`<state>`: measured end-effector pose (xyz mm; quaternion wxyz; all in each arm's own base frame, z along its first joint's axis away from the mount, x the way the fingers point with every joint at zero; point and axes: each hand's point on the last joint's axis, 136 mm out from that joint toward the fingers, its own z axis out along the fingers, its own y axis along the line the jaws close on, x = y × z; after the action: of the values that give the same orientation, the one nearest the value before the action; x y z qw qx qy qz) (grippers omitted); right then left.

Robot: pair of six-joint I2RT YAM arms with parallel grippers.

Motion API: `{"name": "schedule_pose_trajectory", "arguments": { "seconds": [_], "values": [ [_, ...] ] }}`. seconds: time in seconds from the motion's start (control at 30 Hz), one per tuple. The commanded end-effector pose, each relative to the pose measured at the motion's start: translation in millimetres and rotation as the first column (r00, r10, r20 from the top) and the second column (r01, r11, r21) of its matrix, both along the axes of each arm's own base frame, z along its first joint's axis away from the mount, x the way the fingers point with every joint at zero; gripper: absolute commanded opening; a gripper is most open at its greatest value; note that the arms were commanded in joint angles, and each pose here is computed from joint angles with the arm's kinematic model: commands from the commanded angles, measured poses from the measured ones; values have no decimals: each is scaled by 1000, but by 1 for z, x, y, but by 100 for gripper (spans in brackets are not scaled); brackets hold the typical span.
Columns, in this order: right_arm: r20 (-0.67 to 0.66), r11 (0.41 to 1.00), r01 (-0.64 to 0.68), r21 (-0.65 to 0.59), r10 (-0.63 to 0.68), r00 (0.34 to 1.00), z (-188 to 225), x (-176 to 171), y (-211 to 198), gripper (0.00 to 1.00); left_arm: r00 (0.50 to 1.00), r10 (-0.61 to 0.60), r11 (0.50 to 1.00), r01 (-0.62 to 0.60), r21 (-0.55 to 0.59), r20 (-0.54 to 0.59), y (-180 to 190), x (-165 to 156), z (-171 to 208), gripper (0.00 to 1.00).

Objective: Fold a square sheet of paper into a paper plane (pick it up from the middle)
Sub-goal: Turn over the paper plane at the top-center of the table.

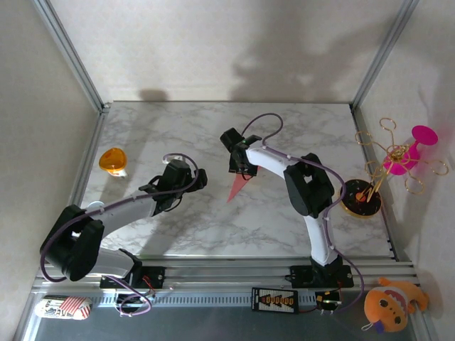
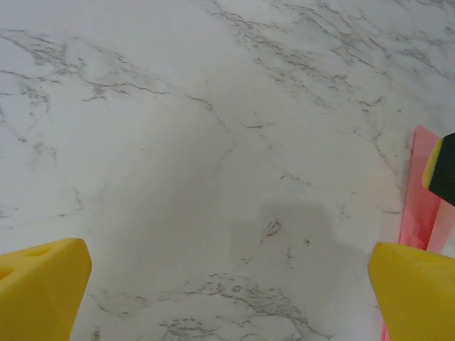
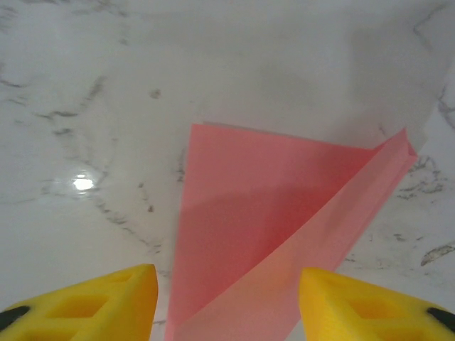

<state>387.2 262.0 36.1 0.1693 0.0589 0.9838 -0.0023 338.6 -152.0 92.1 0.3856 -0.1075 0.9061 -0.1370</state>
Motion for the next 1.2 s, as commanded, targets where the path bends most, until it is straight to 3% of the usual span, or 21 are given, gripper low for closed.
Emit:
{"name": "schedule_pose_trajectory", "arguments": {
  "seconds": [0.0, 0.33, 0.83, 1.17],
  "values": [
    [-10, 994, 71, -77, -72, 997, -1, -2, -10, 55, 1000, 12, 1000, -11, -16, 26, 4, 2, 5, 99],
    [9, 991, 79, -110, -79, 997, 7, -9, -7, 45, 1000, 8, 1000, -8, -15, -3, 4, 1, -5, 100],
    [-12, 995, 40, -89, -41, 999, 14, -20, 4, 49, 1000, 7, 1000, -7, -16, -28, 2, 2, -13, 99],
    [-28, 993, 44, -108, -47, 998, 12, -28, -1, 35, 999, 7, 1000, -7, -12, -38, 2, 1, -17, 99]
  ]
}}
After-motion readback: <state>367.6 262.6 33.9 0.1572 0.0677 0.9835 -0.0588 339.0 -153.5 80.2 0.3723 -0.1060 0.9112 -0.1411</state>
